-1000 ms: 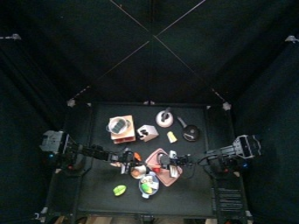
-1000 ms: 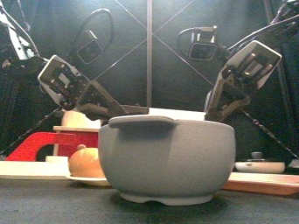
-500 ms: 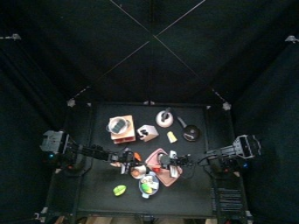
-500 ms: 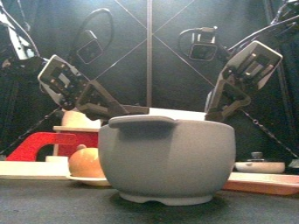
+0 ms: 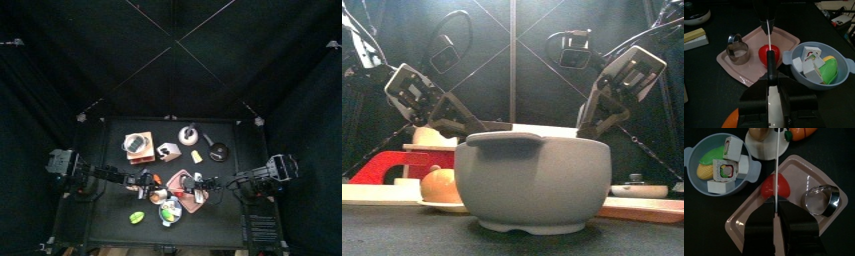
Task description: Cut apple
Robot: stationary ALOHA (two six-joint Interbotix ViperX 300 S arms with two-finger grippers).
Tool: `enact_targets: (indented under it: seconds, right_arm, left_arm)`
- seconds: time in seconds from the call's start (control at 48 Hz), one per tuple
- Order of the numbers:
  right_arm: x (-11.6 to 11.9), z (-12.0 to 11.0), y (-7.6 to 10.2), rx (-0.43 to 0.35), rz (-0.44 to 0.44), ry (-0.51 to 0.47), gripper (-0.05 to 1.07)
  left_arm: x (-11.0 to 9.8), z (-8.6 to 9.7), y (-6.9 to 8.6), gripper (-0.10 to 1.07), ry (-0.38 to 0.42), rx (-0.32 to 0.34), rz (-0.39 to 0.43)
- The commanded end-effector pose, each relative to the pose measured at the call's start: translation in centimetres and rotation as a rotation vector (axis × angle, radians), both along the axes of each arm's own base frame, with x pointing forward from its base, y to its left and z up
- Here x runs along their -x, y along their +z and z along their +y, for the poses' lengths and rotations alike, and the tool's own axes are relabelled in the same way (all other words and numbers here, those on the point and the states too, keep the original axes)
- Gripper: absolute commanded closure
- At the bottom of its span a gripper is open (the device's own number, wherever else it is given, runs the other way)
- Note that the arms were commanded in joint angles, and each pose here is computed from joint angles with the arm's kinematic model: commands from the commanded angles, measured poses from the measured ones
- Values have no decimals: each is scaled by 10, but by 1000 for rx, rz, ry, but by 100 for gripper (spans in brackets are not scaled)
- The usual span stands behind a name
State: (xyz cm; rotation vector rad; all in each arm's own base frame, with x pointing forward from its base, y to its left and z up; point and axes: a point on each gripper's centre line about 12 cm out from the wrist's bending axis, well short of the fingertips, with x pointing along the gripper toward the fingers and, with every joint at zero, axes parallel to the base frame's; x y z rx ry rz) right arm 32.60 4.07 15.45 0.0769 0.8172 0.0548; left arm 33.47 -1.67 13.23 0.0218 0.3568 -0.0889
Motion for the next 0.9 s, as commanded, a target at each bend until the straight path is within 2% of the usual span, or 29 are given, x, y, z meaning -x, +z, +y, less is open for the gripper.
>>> enact_targets:
  seconds: [0.0, 0.312, 0.875]
  right_arm:
    - [1, 4, 2, 1, -2, 15, 70]
    - [2, 3, -5, 2, 34, 7, 70]
    - [3, 3, -11, -2, 53, 0, 70]
  left_arm:
    - [-2, 2, 3, 55, 9, 2, -9]
    - [-6, 2, 1, 54, 9, 2, -6]
    - [-8, 2, -13, 55, 9, 3, 32]
